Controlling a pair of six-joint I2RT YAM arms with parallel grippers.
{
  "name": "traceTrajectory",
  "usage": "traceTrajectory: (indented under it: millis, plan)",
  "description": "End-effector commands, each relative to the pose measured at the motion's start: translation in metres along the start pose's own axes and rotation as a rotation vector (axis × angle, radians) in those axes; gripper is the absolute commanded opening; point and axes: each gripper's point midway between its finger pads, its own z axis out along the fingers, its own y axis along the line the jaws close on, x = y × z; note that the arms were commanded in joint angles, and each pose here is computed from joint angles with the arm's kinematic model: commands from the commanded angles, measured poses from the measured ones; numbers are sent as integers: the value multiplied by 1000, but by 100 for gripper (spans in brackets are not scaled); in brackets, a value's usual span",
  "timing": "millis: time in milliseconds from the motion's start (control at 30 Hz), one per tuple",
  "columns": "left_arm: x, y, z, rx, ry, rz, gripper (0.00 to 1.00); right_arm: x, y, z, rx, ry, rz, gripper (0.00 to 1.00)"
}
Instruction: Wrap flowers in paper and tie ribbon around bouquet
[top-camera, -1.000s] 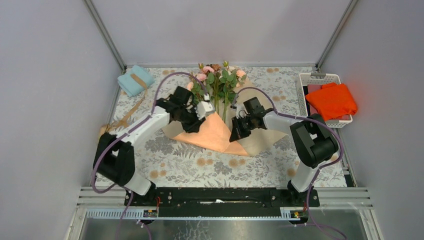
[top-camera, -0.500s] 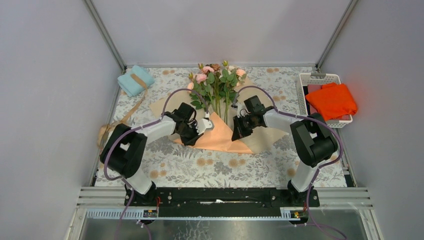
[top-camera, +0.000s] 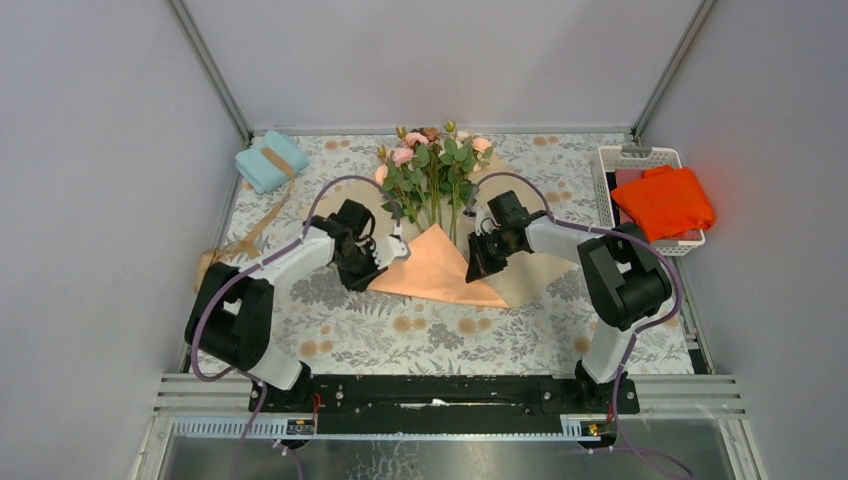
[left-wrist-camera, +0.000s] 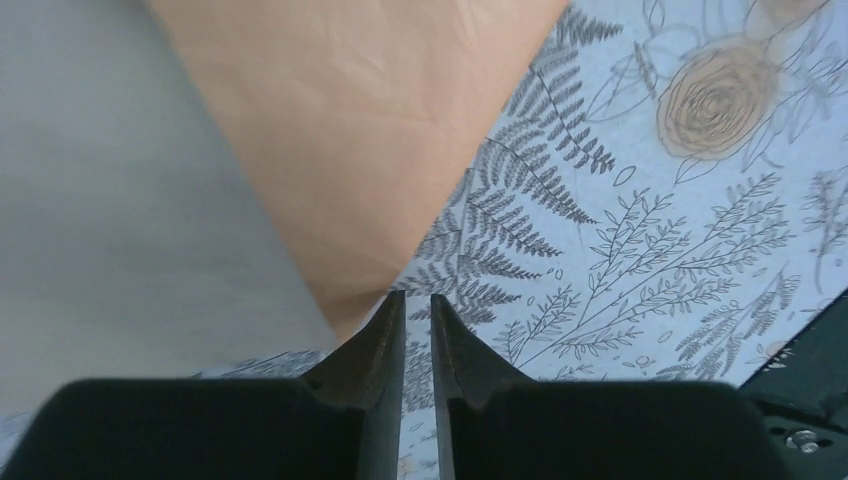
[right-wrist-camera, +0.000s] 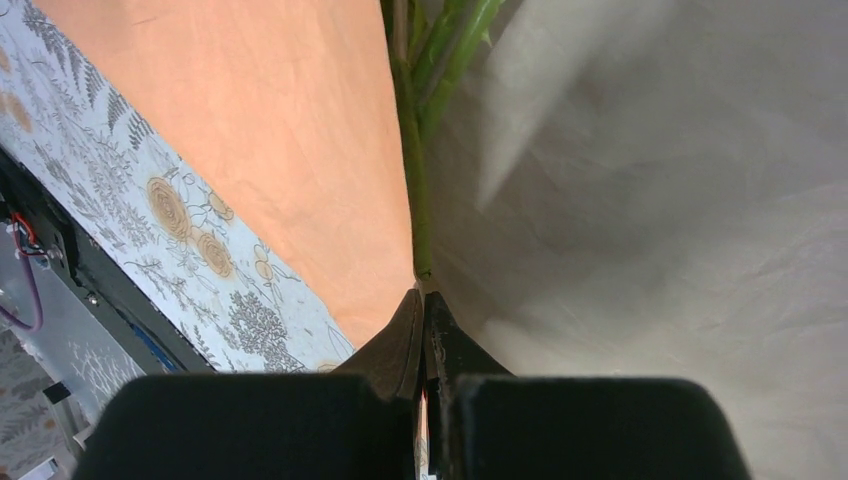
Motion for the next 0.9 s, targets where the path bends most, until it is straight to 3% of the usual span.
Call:
traceTrajectory:
  millis: [0, 133, 267, 367, 567, 667, 733, 767, 867]
  plan:
    - [-47, -3, -45, 21, -78, 46, 22, -10, -7, -3, 33, -11, -3, 0]
    - [-115, -19, -36, 88, -261, 62, 20, -9, -7, -2, 30, -6, 14, 0]
    - [-156, -10, 4, 122, -397, -105, 17, -12, -8, 1, 32, -16, 28, 5]
    - [-158, -9, 26, 169, -388, -187, 14, -13, -11, 0, 58, -18, 40, 12]
    - [-127, -12, 61, 176, -280, -271, 13, -21, -23, -34, 249, -103, 87, 38]
    - [-116, -20, 68, 209, -245, -307, 13, -29, -29, -67, 452, -189, 60, 37]
    - [-112, -24, 69, 221, -235, -320, 13, -27, -15, -74, 504, -233, 20, 31]
    - [-111, -24, 69, 220, -232, -327, 13, -27, 2, -68, 451, -253, 0, 25]
    - [-108, -27, 70, 227, -228, -342, 13, -13, 71, -28, 27, -257, 59, 10]
